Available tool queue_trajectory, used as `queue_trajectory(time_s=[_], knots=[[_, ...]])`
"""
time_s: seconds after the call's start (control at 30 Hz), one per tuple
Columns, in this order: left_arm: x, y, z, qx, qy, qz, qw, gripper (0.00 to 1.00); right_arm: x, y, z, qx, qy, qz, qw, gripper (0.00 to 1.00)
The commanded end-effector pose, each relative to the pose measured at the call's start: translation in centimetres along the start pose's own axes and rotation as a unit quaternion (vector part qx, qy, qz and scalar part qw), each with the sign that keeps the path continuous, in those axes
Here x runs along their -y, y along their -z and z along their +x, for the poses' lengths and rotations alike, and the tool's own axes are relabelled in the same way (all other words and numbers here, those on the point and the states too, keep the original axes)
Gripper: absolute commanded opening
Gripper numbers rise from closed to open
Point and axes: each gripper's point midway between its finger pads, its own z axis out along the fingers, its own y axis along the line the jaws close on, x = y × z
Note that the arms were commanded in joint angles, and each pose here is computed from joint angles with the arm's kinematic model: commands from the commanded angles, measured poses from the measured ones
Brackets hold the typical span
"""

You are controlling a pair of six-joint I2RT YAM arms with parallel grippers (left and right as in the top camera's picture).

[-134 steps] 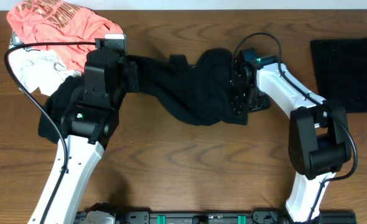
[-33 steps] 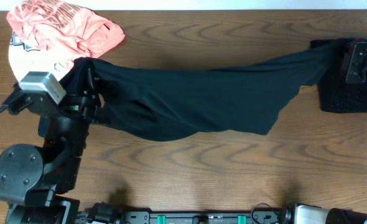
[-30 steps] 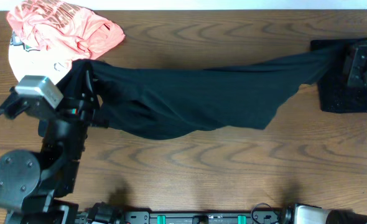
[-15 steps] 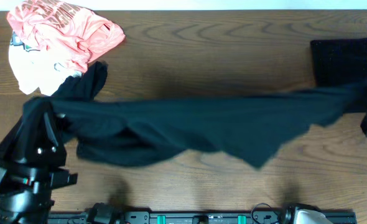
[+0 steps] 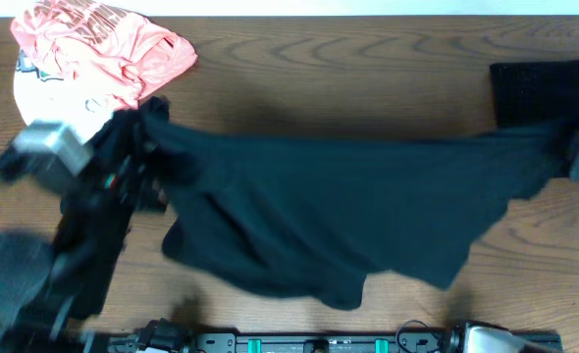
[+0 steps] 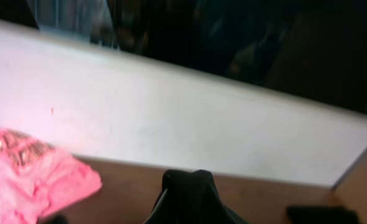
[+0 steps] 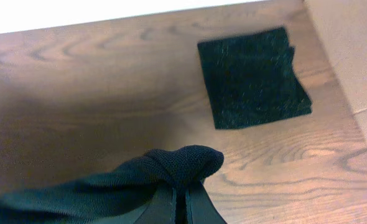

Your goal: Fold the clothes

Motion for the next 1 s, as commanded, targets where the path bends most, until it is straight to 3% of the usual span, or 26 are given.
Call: queue_trajectory(time_s=[0.0, 0.37, 0.6, 0.77, 0.97], knots=[[-1.0, -3.5, 2.4, -0.045, 0.001, -0.022, 0.999, 0.06, 0.7, -3.0, -0.1, -0.042, -0.011, 0.020, 0.999, 0.01], [-3.7, -13.8, 11.1, -0.175, -0.004, -0.067, 0.982, 0.06, 0.3, -13.4, -0.3, -0.156, -0.006, 0.022, 0.988, 0.01], [-4.7, -18.2, 14.4, -0.196, -0.006, -0.074, 0.978, 0.06, -0.6, -19.1, -0.9, -0.180, 0.001, 0.000, 0.984, 0.01], [-4.7, -18.7, 14.6, -0.194, -0.006, -0.073, 0.978, 0.06, -0.9, -19.6, -0.9, -0.182, 0.007, -0.010, 0.983, 0.01], [-3.5, -16.1, 10.8, -0.152, -0.014, -0.057, 0.987, 0.06, -0.9, -16.1, -1.7, -0.144, 0.008, -0.014, 0.989, 0.01]])
